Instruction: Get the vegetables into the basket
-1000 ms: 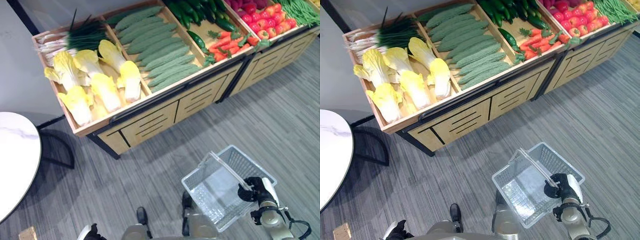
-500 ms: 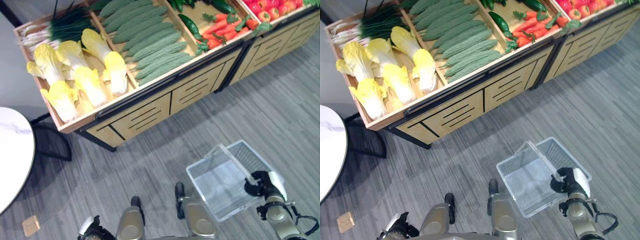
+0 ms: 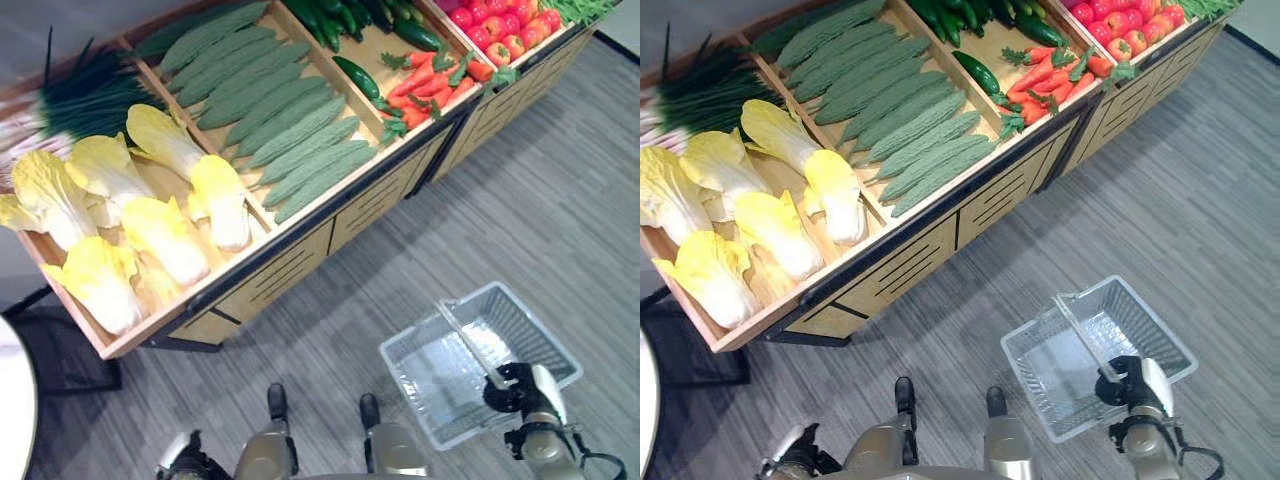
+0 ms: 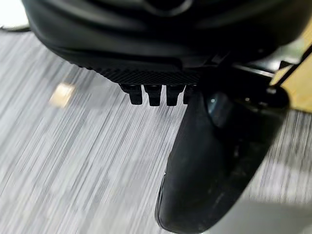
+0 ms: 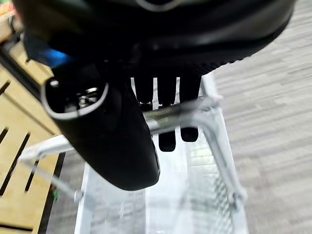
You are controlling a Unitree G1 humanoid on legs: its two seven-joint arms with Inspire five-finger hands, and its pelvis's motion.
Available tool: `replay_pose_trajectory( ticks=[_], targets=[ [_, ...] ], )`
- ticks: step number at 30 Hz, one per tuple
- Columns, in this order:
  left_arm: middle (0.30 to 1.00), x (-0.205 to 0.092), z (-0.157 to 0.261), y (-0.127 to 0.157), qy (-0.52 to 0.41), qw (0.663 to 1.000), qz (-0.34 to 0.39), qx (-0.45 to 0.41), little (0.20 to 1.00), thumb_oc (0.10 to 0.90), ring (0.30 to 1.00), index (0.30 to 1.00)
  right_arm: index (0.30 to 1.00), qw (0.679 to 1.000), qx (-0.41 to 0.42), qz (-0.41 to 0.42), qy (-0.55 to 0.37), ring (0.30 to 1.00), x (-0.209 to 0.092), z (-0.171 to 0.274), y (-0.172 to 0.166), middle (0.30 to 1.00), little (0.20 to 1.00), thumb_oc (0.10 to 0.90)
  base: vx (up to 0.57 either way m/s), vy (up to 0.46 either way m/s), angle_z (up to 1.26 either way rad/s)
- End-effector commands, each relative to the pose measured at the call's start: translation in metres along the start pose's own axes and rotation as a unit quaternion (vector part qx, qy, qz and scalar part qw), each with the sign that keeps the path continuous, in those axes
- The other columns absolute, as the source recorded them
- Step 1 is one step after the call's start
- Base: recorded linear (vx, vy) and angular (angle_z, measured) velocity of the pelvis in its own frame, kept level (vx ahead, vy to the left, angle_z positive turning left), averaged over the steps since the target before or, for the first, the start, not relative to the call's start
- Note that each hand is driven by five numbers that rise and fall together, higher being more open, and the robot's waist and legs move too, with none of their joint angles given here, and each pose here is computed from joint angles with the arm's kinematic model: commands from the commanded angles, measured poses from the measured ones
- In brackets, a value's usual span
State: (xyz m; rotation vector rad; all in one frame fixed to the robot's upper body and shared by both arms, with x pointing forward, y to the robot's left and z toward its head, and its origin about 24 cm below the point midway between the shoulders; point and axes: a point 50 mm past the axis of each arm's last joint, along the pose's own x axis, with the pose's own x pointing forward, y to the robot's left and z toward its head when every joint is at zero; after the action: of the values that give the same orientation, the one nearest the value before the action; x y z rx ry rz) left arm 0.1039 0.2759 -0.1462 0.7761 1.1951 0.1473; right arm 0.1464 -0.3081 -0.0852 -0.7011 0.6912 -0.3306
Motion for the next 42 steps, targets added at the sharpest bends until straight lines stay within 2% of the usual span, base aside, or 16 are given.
replay_pose_trajectory(
  ticks=[1,6,9,22,27,30,31,32,36,39,41,42],
  targets=[
    [1.000,0.000,-0.031,0.015,0.050,0.998,0.038,0.006,1.000,0.900,1.000,1.000,0.300,0.990,0.027,-0.084,-0.110,0.300,0.018,0.054,-0.040,0.300,0.300,0.400,0.11,0.228,-0.10],
    [1.000,0.001,0.001,0.018,-0.014,0.996,0.057,-0.070,1.000,0.900,1.000,1.000,0.300,0.990,0.036,-0.095,-0.102,0.300,0.022,0.055,-0.043,0.300,0.300,0.400,0.08,0.140,-0.17],
    [1.000,0.002,0.014,0.018,-0.031,0.994,0.057,-0.082,1.000,0.900,1.000,1.000,0.300,0.991,0.048,-0.106,-0.072,0.300,0.027,0.049,-0.043,0.300,0.300,0.400,0.05,-0.027,0.08],
    [1.000,-0.002,-0.014,0.004,0.026,0.994,0.043,-0.092,1.000,0.900,1.000,1.000,0.300,0.995,0.031,-0.092,-0.002,0.300,0.027,0.019,-0.037,0.300,0.300,0.400,0.08,-0.215,0.37],
    [1.000,-0.004,0.000,-0.004,0.004,0.991,0.056,-0.124,1.000,0.900,1.000,1.000,0.300,0.993,0.019,-0.111,0.027,0.300,0.020,-0.003,-0.046,0.300,0.300,0.400,0.00,-0.248,0.52],
    [1.000,-0.005,0.008,-0.002,-0.006,0.983,0.079,-0.168,1.000,0.900,1.000,1.000,0.300,0.992,0.024,-0.109,0.060,0.300,0.011,-0.022,-0.037,0.300,0.300,0.400,0.00,-0.080,0.63],
    [1.000,-0.005,0.007,0.001,0.002,0.972,0.095,-0.213,1.000,0.900,1.000,1.000,0.300,0.993,0.022,-0.097,0.069,0.300,0.008,-0.027,-0.029,0.300,0.300,0.400,0.05,-0.039,0.54],
    [1.000,-0.005,0.007,0.001,0.002,0.972,0.095,-0.213,1.000,0.900,1.000,1.000,0.300,0.993,0.021,-0.097,0.069,0.300,0.008,-0.027,-0.029,0.300,0.300,0.400,0.04,-0.020,0.11],
    [1.000,-0.004,0.016,0.016,0.010,0.928,0.147,-0.343,1.000,0.900,1.000,1.000,0.300,0.991,0.021,-0.079,0.103,0.300,-0.001,-0.041,-0.013,0.300,0.300,0.400,0.04,0.020,-0.01],
    [1.000,-0.003,0.022,0.031,0.016,0.880,0.190,-0.434,1.000,0.900,1.000,1.000,0.300,0.989,0.032,-0.069,0.128,0.300,-0.006,-0.047,-0.001,0.300,0.300,0.400,0.02,0.062,0.09],
    [1.000,-0.002,0.019,0.045,0.035,0.827,0.226,-0.513,1.000,0.900,1.000,1.000,0.300,0.990,0.028,-0.058,0.124,0.300,-0.005,-0.043,0.006,0.300,0.300,0.400,0.01,0.077,0.10],
    [1.000,-0.002,0.019,0.045,0.035,0.827,0.226,-0.514,1.000,0.900,1.000,1.000,0.300,0.990,0.028,-0.058,0.123,0.300,-0.005,-0.043,0.006,0.300,0.300,0.400,0.00,0.097,-0.08]
  ],
)
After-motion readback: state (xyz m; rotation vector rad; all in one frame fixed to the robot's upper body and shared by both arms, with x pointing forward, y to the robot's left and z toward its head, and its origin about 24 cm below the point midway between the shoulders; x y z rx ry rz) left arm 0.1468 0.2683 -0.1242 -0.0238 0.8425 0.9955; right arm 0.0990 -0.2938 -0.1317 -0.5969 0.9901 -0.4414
